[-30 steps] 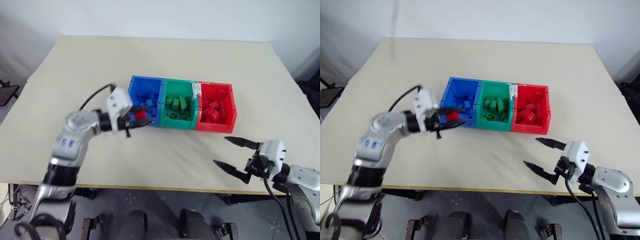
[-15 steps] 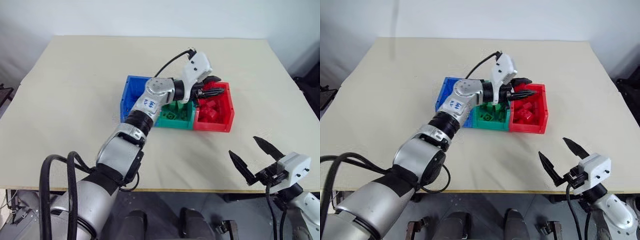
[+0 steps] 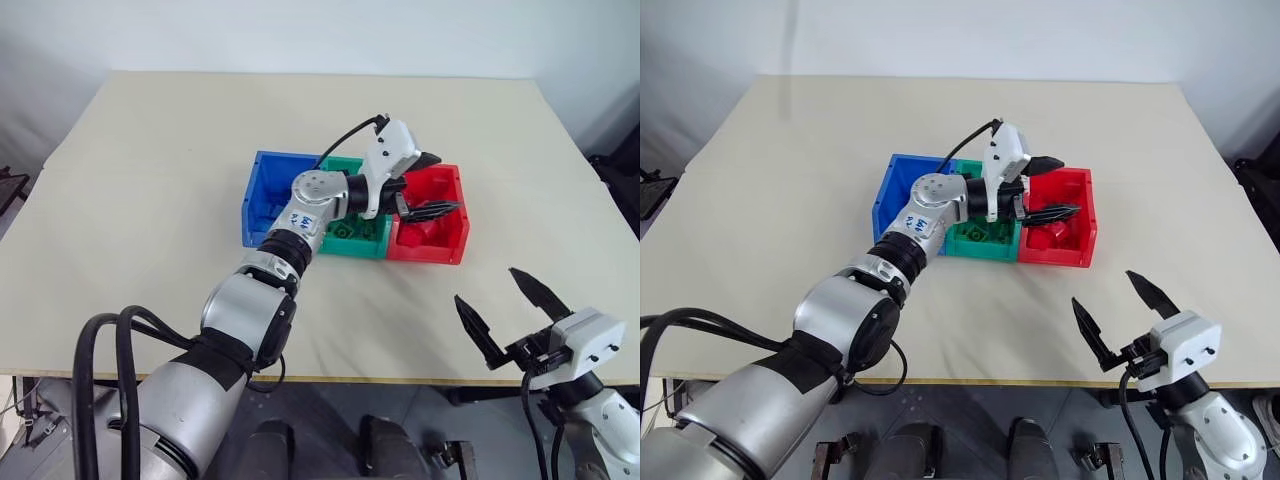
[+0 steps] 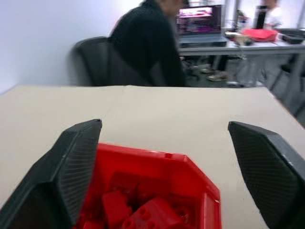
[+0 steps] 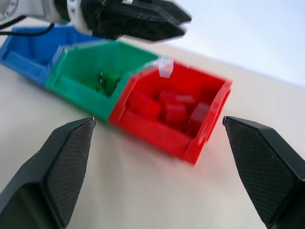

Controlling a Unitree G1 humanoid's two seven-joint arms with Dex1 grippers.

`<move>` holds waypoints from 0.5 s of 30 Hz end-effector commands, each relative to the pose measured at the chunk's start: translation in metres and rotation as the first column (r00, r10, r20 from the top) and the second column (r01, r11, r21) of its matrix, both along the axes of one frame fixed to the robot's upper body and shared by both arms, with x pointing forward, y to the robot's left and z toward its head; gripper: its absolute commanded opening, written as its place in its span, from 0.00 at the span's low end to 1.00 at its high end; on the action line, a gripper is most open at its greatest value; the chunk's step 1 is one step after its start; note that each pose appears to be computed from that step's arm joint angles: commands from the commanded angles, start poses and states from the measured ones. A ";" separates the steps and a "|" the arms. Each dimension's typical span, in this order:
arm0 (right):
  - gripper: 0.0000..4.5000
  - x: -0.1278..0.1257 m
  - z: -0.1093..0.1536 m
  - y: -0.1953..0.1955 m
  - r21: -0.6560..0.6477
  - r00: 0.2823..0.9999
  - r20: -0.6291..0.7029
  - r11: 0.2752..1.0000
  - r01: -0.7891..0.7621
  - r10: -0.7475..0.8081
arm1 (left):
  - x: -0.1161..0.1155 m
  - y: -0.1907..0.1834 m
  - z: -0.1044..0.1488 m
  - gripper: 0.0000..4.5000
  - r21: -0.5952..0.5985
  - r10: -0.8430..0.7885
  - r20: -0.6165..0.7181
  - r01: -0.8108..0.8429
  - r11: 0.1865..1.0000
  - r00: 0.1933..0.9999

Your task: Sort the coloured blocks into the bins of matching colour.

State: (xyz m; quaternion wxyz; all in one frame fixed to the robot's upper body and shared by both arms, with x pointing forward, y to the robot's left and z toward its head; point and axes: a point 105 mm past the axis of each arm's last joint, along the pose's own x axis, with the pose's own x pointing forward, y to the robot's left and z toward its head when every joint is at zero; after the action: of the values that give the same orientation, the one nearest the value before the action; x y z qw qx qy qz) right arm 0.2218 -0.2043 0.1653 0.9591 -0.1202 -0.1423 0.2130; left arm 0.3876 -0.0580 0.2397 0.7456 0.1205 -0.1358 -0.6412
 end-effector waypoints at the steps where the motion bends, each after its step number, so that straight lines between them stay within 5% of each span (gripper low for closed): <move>1: 1.00 0.005 0.001 0.007 -0.006 0.997 -0.013 0.997 -0.081 0.081 | 0.005 0.036 0.005 0.97 0.009 0.014 0.092 -0.015 1.000 0.996; 5: 1.00 0.015 -0.007 0.019 -0.082 0.967 -0.083 0.965 -0.249 0.243 | 0.002 0.120 -0.009 0.97 0.045 0.091 0.131 -0.097 0.994 0.987; 15: 1.00 0.044 -0.008 0.024 -0.130 0.846 -0.181 0.841 -0.526 0.501 | -0.087 0.253 -0.047 0.97 0.143 0.297 0.042 -0.299 0.943 0.954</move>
State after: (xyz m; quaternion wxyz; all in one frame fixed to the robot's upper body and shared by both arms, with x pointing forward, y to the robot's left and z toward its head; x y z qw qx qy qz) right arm 0.2640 -0.1803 0.1508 0.8674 -0.1589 -0.0726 0.4659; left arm 0.3143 0.1882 0.1821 0.8236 0.1975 -0.0620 -0.5281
